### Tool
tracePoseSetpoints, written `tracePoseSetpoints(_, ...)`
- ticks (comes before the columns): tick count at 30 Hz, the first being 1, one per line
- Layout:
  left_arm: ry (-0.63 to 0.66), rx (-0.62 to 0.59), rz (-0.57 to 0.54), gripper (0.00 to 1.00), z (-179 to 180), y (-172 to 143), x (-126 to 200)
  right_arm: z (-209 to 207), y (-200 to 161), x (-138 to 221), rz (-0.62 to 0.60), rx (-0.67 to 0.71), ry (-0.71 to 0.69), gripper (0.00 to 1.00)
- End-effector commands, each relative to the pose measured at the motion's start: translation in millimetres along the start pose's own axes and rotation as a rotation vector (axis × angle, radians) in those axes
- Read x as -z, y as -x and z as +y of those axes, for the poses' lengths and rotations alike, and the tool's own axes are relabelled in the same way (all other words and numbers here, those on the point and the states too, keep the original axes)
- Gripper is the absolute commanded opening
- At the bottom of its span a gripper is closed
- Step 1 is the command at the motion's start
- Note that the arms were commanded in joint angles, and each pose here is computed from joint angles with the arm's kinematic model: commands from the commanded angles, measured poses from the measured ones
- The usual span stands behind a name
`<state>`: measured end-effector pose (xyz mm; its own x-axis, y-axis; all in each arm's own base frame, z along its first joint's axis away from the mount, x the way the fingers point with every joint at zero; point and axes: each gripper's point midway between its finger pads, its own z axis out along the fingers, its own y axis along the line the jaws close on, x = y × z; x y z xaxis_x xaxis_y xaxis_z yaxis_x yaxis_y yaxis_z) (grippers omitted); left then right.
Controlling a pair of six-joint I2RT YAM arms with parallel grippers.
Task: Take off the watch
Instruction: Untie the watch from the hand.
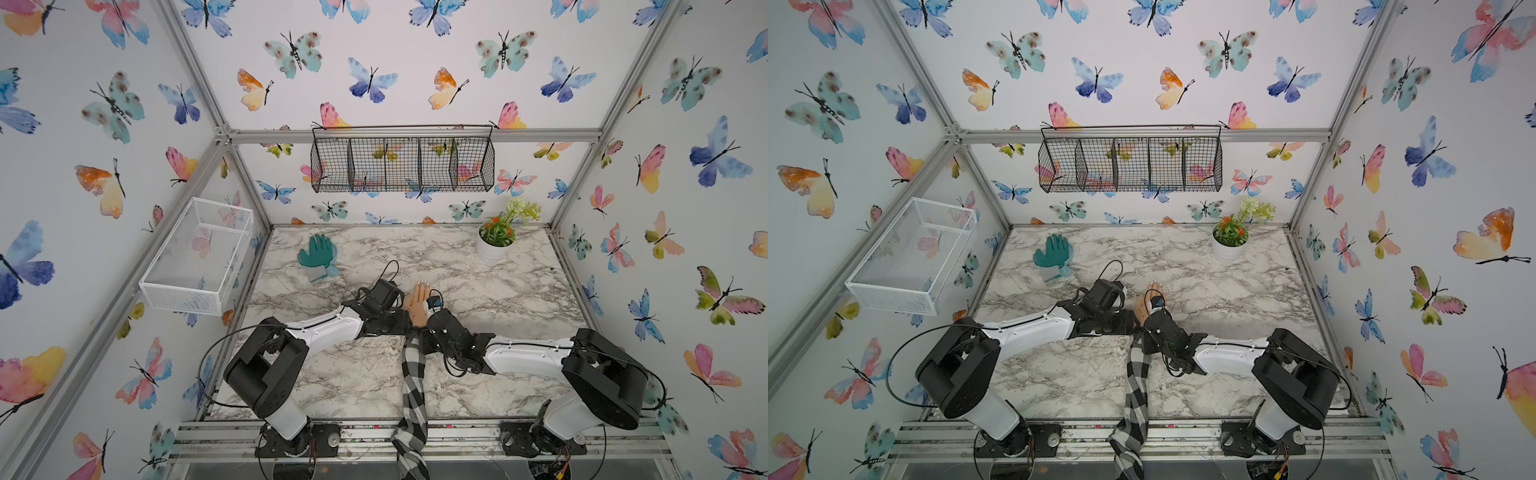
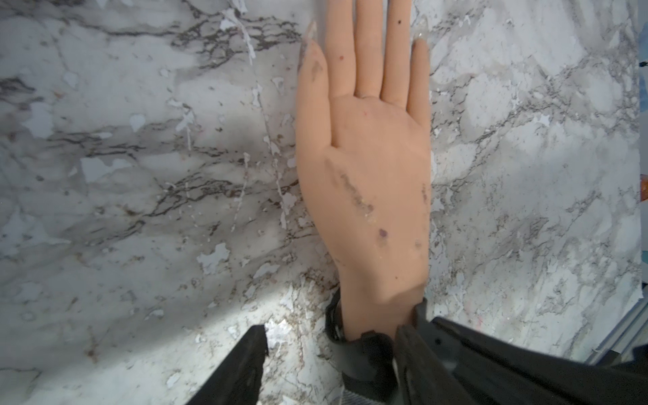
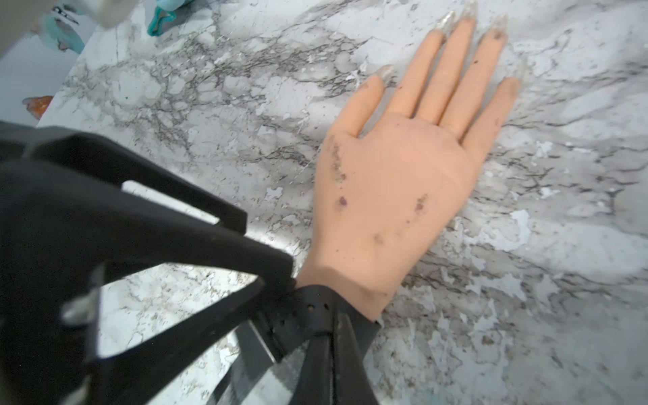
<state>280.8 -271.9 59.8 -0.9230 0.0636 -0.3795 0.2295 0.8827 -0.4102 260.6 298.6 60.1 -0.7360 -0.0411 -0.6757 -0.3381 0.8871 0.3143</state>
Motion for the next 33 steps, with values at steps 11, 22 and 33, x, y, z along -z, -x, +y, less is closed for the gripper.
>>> tracePoseSetpoints(11, 0.071, -0.005, 0.069, 0.6, 20, -18, 7, 8, 19, 13, -0.047, -0.128, 0.194, 0.02)
tracePoseSetpoints(22, -0.048, -0.003, -0.02, 0.62, -8, 3, 26, 11, 3, 3, 0.046, -0.071, 0.198, 0.02)
tracePoseSetpoints(33, -0.126, -0.018, -0.055, 0.64, -43, 33, 29, 12, 0, -2, 0.06, -0.075, 0.199, 0.02)
